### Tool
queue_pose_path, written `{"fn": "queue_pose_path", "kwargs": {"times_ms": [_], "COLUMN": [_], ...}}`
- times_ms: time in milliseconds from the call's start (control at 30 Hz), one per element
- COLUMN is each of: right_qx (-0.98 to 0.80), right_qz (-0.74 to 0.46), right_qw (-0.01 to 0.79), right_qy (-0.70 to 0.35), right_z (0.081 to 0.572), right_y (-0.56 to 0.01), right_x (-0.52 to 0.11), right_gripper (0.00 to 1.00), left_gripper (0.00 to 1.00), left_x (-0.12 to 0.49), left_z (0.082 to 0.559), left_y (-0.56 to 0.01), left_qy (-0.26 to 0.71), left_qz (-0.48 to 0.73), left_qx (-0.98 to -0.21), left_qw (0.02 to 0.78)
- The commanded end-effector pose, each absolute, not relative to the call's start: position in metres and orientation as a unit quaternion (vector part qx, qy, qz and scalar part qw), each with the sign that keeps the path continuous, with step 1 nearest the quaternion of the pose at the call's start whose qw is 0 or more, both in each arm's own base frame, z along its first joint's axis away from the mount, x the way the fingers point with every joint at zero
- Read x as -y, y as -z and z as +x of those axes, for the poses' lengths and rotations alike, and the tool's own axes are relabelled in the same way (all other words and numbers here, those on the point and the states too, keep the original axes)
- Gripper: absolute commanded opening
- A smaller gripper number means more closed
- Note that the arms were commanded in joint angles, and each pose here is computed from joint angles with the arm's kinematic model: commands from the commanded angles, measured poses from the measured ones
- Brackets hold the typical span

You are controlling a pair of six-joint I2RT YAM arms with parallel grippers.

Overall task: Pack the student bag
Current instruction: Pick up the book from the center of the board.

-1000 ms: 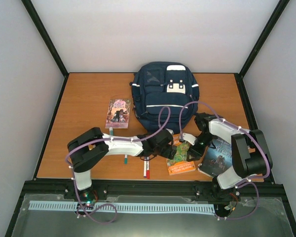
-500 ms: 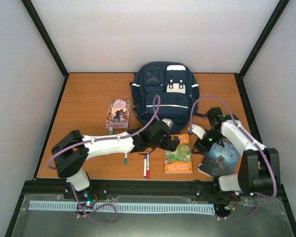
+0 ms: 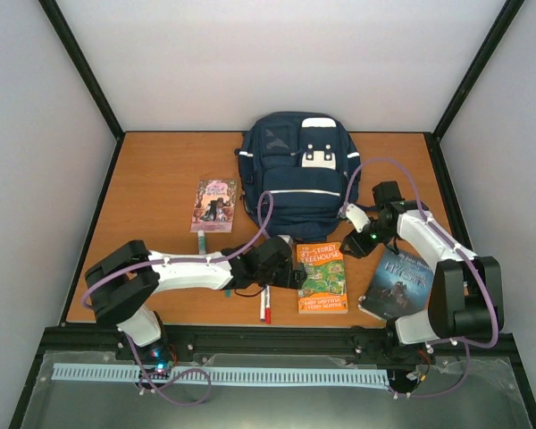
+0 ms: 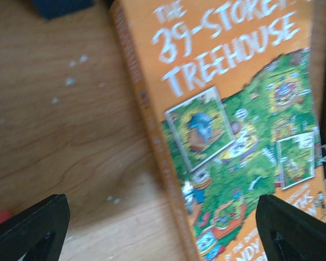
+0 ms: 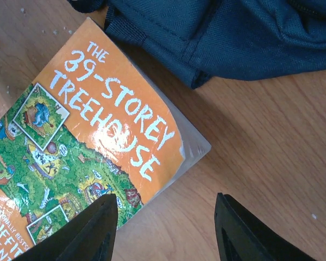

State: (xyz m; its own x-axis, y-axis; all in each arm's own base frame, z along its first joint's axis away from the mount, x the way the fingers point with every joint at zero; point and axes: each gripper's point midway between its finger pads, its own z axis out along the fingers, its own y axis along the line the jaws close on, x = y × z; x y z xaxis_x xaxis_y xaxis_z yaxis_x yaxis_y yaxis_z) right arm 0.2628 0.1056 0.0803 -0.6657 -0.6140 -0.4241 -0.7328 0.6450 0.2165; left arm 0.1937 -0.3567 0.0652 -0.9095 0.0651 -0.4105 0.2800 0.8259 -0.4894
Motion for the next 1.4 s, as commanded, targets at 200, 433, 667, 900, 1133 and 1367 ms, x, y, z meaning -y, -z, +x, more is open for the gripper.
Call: {"fn": "queue_pose_path", "kwargs": {"times_ms": [200,433,667,900,1133,1367], "right_qx": [-0.903,-0.907,-0.918,-0.937,-0.943,-0.948], "right_qz": [-0.362,-0.354,-0.343,-0.328,-0.321,-0.314], "right_qw": [0.121,0.099,0.064,0.029,0.01,-0.01], "right_qy": [-0.195,-0.203,-0.188,-0.117,-0.09,-0.057], "right_z": [0.258,0.259,0.258,0.259,0.255,0.253], "right_y": [-0.054,-0.041,-0.021,0.003,0.014,0.024], "right_x": [-0.106,-0.107,-0.099,-0.074,-0.063,-0.05], "right_gripper": [0.44,0.42,0.3,0.21,0.18,0.16], "left_gripper": [0.9,0.87,0.88,0.91,0.92,0.91], "left_x": [0.367,0.366,0.364,0.37,0.38,0.385], "left_z": [0.193,0.195,0.199,0.201,0.2,0.198], "left_y": [-0.07,-0.062,-0.05,-0.048,-0.037,-0.03], "left_qy": [0.313,0.298,0.28,0.292,0.347,0.35], "left_qz": [0.071,0.067,0.053,0.041,0.011,0.01], "left_qx": [-0.929,-0.934,-0.941,-0.94,-0.928,-0.929], "left_qw": [0.186,0.184,0.183,0.173,0.133,0.12]}}
